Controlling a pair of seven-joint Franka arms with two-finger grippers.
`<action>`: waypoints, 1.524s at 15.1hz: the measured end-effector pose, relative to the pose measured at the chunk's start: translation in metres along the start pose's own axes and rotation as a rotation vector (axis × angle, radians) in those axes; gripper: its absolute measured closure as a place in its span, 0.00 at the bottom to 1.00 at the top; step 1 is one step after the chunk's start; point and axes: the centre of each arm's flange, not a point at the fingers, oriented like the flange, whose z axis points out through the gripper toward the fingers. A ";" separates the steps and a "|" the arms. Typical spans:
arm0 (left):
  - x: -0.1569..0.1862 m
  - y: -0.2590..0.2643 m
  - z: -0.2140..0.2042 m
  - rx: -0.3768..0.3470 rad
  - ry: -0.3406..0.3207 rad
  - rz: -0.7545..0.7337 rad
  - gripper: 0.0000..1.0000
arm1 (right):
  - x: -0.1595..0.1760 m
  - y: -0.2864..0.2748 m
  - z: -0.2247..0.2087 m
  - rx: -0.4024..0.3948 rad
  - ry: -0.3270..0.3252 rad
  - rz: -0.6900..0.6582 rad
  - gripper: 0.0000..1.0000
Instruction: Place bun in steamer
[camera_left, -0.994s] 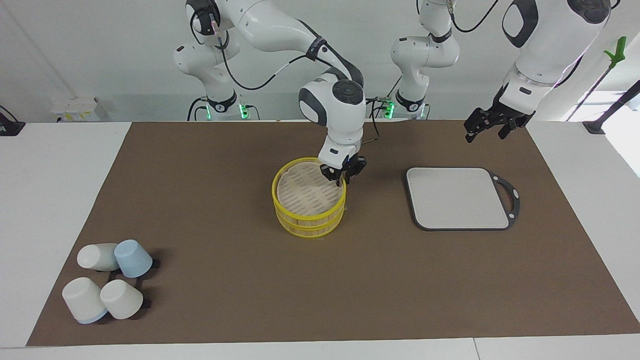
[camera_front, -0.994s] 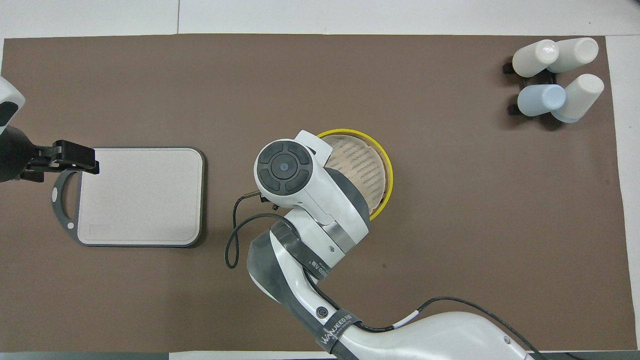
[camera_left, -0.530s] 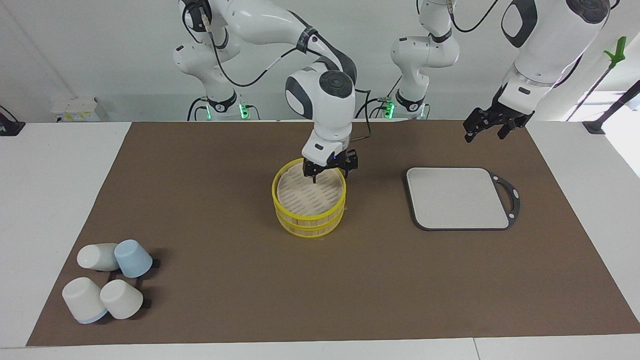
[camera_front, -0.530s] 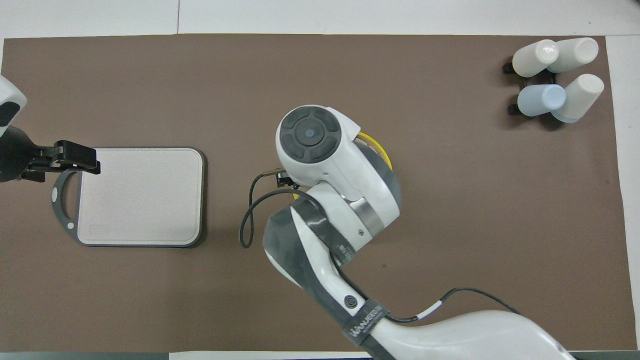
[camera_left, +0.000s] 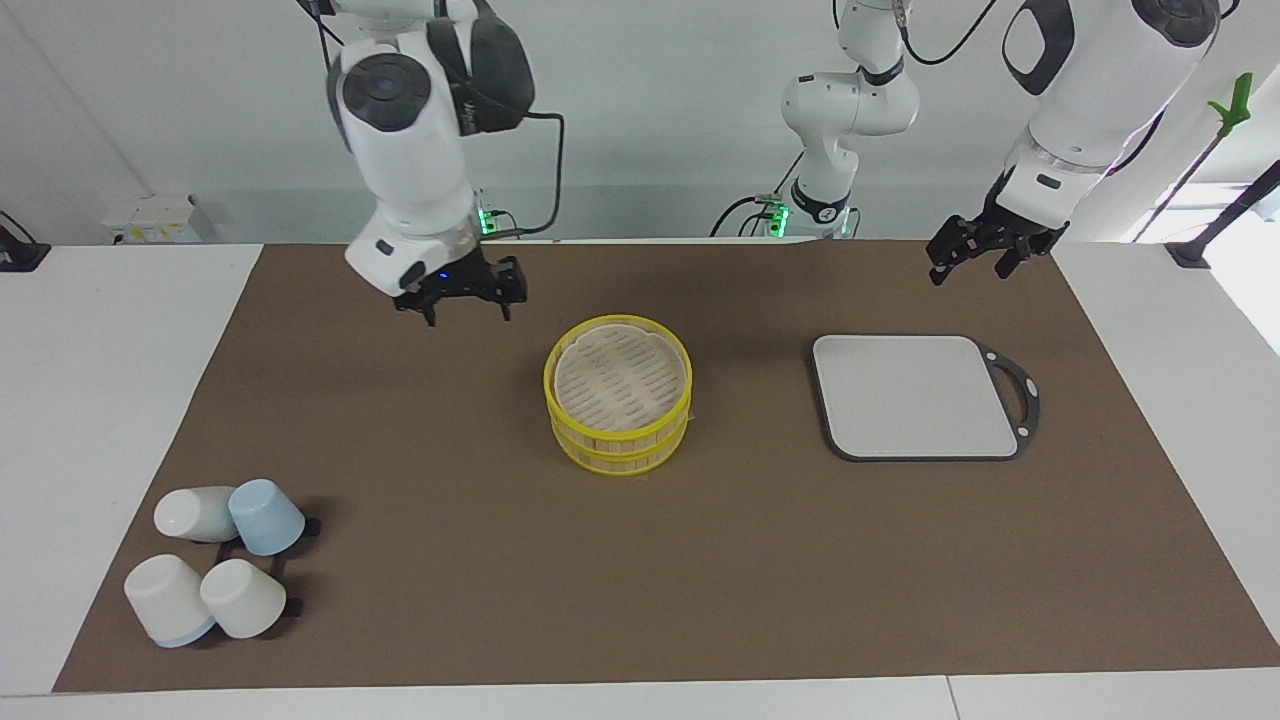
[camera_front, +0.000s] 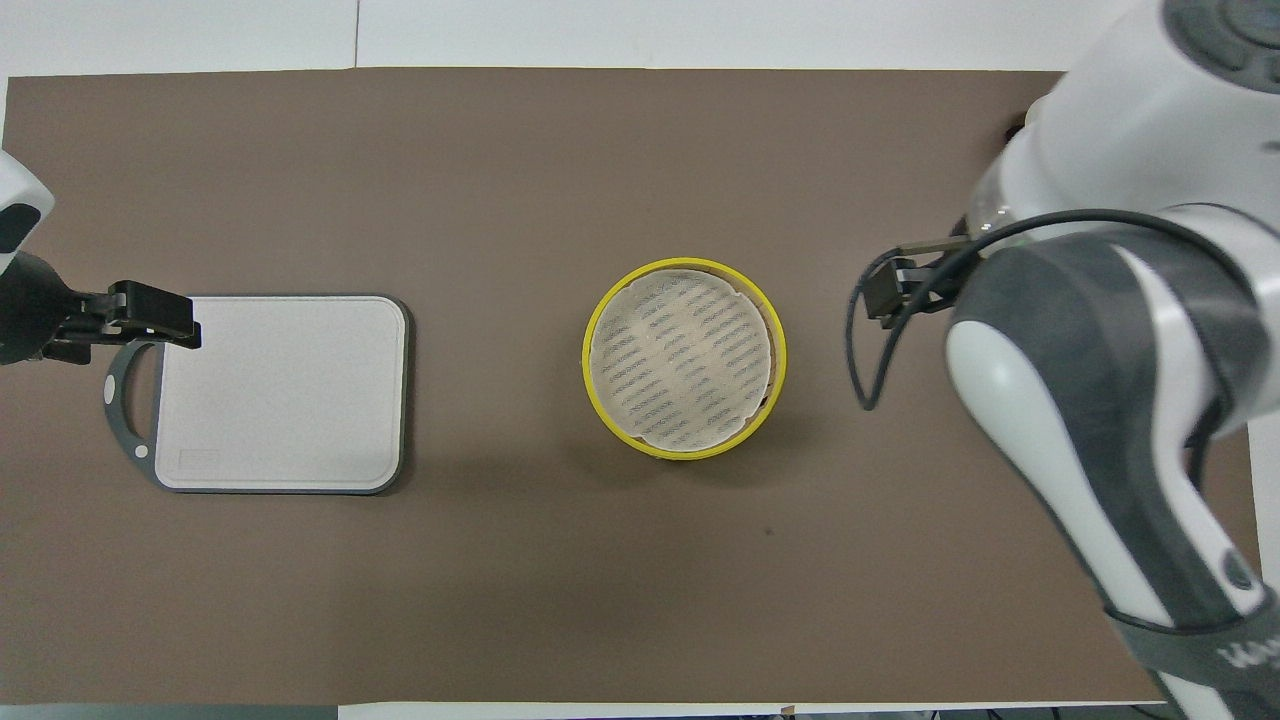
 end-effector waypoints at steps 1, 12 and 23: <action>0.000 0.000 0.000 0.000 0.000 0.009 0.00 | -0.008 0.025 -0.008 0.007 0.007 -0.012 0.00; 0.000 -0.001 0.000 0.000 0.000 0.023 0.00 | -0.036 0.065 -0.030 0.019 0.001 -0.009 0.00; 0.000 -0.001 0.000 0.000 0.001 0.023 0.00 | -0.048 0.066 -0.042 0.018 0.023 -0.008 0.00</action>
